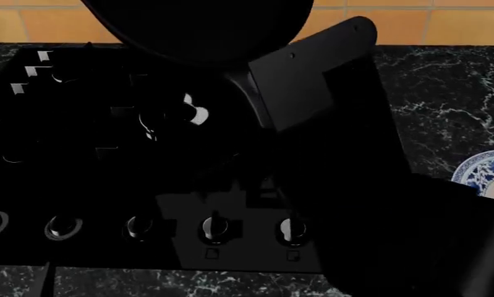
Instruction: Pick up the pan and dump the vegetables in it onto the plate. Then return the pan to the stove.
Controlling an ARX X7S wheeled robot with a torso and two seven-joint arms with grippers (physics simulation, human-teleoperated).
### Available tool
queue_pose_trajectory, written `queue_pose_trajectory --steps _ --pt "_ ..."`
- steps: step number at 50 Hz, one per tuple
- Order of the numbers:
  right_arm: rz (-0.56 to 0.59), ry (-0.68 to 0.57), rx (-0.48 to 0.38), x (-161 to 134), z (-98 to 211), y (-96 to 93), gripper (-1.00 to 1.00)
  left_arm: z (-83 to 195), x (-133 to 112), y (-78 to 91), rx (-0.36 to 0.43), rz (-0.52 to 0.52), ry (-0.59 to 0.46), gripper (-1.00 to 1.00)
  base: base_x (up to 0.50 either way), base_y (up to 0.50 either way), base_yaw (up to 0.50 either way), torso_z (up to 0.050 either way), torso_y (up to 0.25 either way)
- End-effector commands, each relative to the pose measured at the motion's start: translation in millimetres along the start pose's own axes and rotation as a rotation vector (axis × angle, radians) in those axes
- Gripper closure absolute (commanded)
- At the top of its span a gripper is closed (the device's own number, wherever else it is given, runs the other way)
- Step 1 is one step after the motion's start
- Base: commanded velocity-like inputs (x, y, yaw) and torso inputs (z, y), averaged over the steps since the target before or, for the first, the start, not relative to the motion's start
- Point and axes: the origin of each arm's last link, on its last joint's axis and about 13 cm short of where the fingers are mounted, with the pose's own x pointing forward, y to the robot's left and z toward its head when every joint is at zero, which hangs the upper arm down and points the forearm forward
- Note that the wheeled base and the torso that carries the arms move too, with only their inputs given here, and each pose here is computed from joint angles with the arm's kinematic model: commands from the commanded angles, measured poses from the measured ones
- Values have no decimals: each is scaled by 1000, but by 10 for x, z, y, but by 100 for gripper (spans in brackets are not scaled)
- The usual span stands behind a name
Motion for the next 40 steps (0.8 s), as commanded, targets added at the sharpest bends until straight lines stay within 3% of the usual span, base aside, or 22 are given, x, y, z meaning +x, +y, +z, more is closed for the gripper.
queue_pose_trajectory --steps 1,6,25,40 --pt "-78 40 -26 317 140 -227 100 -16 -21 5 -2 6 3 -100 0 0 0 0 0" --pt "-50 87 -24 423 120 -193 100 -28 -29 10 -5 9 5 -100 0 0 0 0 2" --pt "-28 305 -187 944 183 -176 100 -55 -37 25 -15 10 5 -100 0 0 0 1 2" --pt "-13 418 -164 1247 2 -163 100 -59 -82 39 -17 25 5 -100 0 0 0 1 1"
